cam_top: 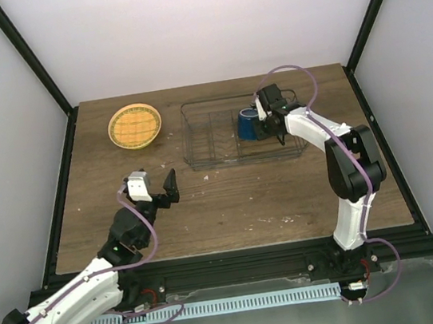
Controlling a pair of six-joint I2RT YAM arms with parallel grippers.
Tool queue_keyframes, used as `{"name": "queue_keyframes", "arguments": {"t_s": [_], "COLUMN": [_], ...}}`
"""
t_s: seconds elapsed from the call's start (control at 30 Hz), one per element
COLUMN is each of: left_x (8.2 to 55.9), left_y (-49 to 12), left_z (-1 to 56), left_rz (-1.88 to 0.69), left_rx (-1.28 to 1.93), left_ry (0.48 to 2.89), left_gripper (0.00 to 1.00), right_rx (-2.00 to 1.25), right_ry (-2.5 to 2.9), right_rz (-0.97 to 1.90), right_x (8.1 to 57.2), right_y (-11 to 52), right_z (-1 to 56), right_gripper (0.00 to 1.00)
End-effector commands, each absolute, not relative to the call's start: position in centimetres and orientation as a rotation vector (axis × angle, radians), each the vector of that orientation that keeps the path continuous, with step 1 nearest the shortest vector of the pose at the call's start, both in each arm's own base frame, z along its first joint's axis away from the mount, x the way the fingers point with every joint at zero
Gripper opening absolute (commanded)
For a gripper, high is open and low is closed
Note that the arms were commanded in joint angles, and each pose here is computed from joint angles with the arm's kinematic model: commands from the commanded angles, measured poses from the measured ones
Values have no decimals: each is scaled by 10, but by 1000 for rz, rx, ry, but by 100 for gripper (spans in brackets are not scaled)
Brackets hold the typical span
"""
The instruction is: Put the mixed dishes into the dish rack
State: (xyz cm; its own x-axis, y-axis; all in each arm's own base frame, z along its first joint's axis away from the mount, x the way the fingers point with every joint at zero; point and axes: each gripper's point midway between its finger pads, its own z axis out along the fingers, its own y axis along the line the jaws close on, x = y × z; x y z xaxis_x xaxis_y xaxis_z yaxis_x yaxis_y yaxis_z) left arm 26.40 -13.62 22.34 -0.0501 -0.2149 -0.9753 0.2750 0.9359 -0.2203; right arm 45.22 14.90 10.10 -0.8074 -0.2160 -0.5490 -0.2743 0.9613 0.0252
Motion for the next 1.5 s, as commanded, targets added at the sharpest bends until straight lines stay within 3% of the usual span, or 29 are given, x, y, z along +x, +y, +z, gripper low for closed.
{"name": "queue_keyframes", "arguments": {"t_s": [0.0, 0.2, 0.33, 0.53, 1.03, 1.2, 1.33, 1.47], "left_x": [265, 266, 266, 266, 266, 276, 288, 320], "left_y": [-135, -136, -137, -136, -136, -108, -89, -60], "left_z": [220, 218, 218, 215, 219, 238, 267, 278], "left_rz": [-382, -382, -382, -379, -382, -218, -126, -15], "left_rx": [43, 47, 47, 47, 44, -79, -158, -260], "left_ry": [1577, 1587, 1589, 1598, 1596, 1674, 1743, 1873], "left_gripper": [100, 100, 100, 100, 100, 100, 100, 100], "right_rx": [-302, -332, -369, -415, -419, -362, -332, -351], "right_ry": [2432, 2455, 2465, 2491, 2487, 2424, 2365, 2323], "right_rz": [19, -16, -11, 1, -20, -58, -23, 48], "right_x": [484, 481, 474, 459, 429, 427, 424, 415], "right_y": [138, 137, 142, 149, 141, 131, 133, 145], "right_z": [124, 116, 118, 122, 161, 198, 216, 222], "right_gripper": [5, 16, 33, 50, 52, 52, 59, 60]}}
